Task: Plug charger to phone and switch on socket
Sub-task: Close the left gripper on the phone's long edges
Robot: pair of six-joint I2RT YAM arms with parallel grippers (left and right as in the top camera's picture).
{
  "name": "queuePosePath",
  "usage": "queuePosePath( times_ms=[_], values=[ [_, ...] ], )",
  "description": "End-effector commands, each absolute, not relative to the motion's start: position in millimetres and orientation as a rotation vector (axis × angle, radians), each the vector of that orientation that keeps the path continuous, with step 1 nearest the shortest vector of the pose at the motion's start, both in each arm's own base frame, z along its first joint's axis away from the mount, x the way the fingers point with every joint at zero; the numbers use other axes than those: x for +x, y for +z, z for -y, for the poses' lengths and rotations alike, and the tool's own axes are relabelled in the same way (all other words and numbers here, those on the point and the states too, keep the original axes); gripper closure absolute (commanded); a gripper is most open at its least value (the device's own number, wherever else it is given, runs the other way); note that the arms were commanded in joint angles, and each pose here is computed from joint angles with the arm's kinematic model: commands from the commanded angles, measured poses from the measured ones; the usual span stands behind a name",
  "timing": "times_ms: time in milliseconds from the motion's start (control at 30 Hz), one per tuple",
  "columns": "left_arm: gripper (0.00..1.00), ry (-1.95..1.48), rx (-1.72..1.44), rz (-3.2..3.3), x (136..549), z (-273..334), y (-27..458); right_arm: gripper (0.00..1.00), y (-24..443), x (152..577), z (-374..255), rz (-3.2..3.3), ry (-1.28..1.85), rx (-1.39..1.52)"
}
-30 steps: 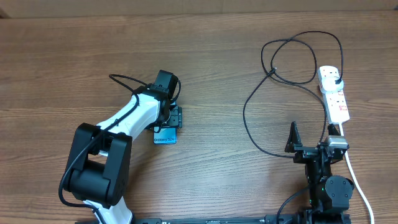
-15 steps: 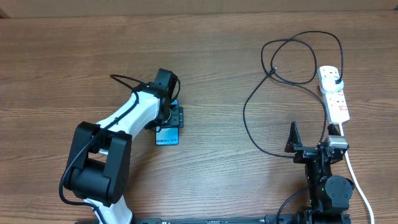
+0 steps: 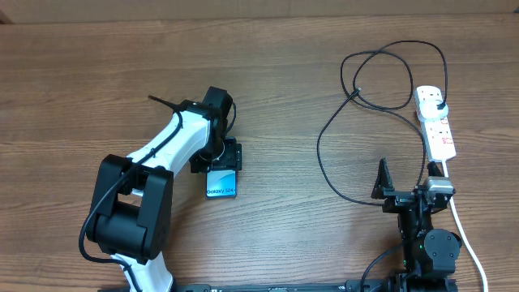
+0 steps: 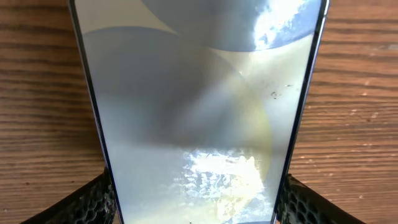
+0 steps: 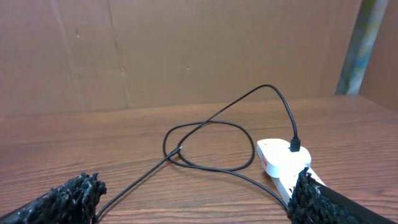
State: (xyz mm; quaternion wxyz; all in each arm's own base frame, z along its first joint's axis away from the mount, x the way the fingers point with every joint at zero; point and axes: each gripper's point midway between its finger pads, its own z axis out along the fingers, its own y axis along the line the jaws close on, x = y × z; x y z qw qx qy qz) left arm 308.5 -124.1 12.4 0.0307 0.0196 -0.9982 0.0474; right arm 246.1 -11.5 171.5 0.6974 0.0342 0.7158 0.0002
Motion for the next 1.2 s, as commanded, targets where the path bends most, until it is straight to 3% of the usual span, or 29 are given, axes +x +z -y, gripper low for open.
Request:
queuePosePath(
  times_ms=[0,1167],
  values=[
    [0.35,0.196,0.033,3.095,319.1,131.7,19.8,0.0,169.6,246.3,9.8,-1.593,0.005,0.069],
    [0.34,0.268,0.016,3.069,315.3,139.7,21.5,0.0,169.8,246.3,9.8,-1.593,0.005,0.069]
  ],
)
